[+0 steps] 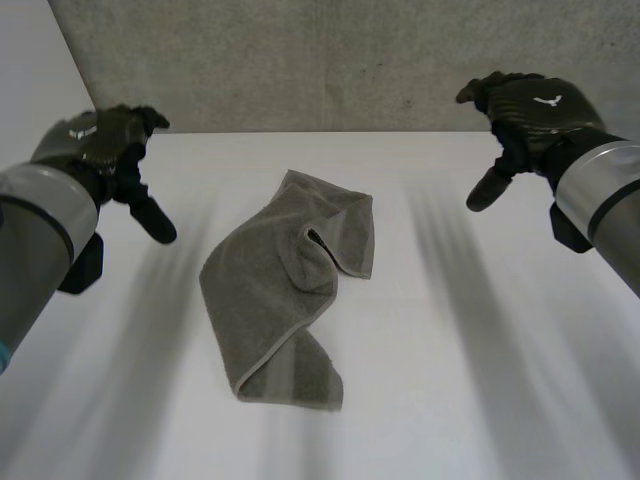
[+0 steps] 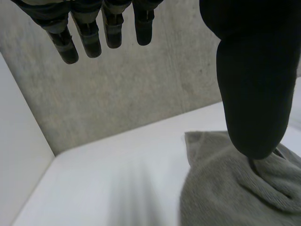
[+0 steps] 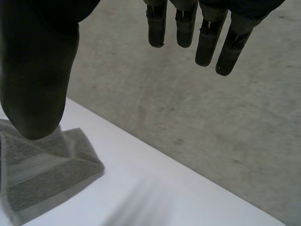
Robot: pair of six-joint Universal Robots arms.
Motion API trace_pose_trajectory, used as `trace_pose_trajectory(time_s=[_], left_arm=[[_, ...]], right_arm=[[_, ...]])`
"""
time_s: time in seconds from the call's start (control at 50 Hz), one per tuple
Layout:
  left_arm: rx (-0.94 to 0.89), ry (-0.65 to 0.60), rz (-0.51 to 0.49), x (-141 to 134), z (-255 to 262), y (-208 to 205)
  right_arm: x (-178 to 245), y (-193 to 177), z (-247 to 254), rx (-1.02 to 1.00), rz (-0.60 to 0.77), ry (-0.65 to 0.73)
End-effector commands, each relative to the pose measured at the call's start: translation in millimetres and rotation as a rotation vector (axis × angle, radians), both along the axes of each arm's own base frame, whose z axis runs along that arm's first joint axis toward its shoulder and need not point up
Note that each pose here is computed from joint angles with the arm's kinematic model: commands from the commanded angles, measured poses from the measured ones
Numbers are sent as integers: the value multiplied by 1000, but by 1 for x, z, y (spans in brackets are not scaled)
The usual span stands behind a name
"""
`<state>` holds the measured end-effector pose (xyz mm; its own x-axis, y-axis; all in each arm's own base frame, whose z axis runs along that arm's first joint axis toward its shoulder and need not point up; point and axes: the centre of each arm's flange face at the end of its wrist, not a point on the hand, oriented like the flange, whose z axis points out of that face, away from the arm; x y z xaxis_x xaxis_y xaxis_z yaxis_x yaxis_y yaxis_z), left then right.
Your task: Fold the laundry
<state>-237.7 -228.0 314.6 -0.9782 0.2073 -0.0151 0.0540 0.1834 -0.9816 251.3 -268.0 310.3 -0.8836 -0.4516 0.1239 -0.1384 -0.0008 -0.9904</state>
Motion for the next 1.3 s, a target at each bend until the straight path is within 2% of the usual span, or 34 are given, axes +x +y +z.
trace_pose_trajectory(time_s=[0.02, 0.2, 0.24, 0.36, 0.54, 0.72, 1.1, 1.22, 1.3], left_arm=[[117, 63, 38, 11, -37, 12], [205, 76, 44, 11, -90, 23], [251, 49, 21, 4, -118, 27], [321, 1, -18, -9, -157, 33], [282, 23, -38, -23, -182, 22], [274, 18, -74, -37, -200, 21], [278, 7, -86, -42, -206, 19], [224, 40, -92, -48, -199, 12], [105, 107, -97, -58, -173, -7]], right_arm=[[21, -18, -22, 47, 127, 25], [68, -55, -79, 187, 195, -47], [74, -59, -89, 210, 202, -51], [108, -56, -131, 283, 264, -21], [129, -54, -180, 358, 256, 29], [135, -58, -192, 344, 245, 30], [144, -70, -201, 343, 237, -49], [148, -77, -194, 294, 242, -80], [152, -83, -177, 242, 251, -134]])
